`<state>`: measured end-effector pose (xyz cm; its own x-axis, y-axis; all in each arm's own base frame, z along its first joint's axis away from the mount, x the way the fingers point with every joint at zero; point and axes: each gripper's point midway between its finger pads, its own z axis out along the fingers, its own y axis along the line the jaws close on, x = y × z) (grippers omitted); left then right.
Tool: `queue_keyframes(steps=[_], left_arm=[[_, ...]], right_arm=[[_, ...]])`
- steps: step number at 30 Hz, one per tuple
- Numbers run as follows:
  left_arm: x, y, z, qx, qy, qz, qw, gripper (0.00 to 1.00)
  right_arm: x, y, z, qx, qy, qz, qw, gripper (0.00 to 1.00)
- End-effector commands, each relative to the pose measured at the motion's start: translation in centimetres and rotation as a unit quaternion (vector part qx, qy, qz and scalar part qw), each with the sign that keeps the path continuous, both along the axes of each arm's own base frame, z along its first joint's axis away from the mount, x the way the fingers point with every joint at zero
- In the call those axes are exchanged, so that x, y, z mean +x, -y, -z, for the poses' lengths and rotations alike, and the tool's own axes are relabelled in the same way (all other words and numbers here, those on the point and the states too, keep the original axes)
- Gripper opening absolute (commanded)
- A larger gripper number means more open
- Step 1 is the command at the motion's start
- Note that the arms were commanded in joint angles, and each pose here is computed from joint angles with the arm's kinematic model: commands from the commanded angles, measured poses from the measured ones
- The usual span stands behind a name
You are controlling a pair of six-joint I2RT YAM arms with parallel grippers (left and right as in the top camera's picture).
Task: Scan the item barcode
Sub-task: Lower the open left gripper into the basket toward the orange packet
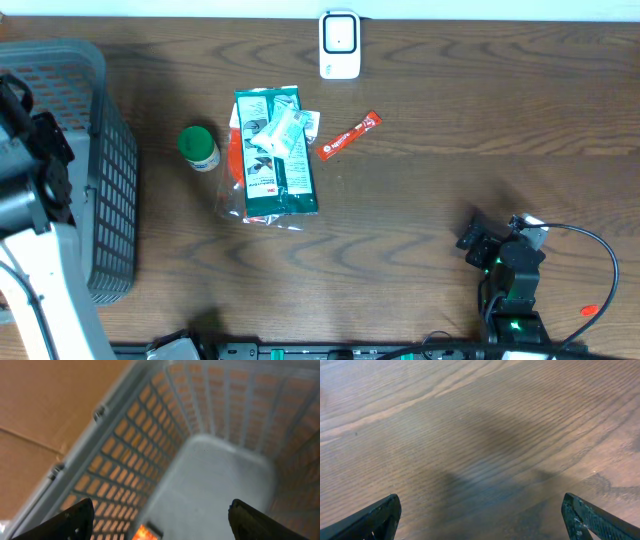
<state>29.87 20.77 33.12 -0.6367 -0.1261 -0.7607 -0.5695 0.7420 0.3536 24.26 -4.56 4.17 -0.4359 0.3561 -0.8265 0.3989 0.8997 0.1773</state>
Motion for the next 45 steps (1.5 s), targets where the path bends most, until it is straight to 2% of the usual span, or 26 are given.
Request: queue_keyframes(steps=[1,13,19,31,32,45], left_arm=[[-1.1,-0.8,0.4,-0.011,-0.004,-0.024,1.0,0.85],[-6.7,-2.9,3.8,-0.058,-0.09,-0.092,0.99,0.85],[-8.0,-2.0,5.5,-0.081,-0.14,-0.081,0.983,0.85],[-7.7,-2.2,7.0,-0.093,-0.166,-0.075,0.979,0.85],[-7.5,-2.3,7.2,-0.094,-0.168,-0.075,0.978,0.98],[-5.6,-3.3,12.9,-0.134,-0.262,-0.045,0.955,0.98]], right_arm=[[0.1,-0.4,0.1,0.02,0.005,-0.001,1.0,0.99],[0.3,-0.5,-0.2,0.039,0.016,0.008,0.999,0.99],[0.3,-0.6,-0.3,0.047,0.02,0.011,0.999,0.99],[0.4,-0.6,-0.3,0.047,0.021,0.01,0.999,0.99],[0.4,-0.6,-0.3,0.047,0.021,0.01,0.999,0.99],[0.4,-0.6,-0.3,0.045,0.02,0.009,0.999,0.99]])
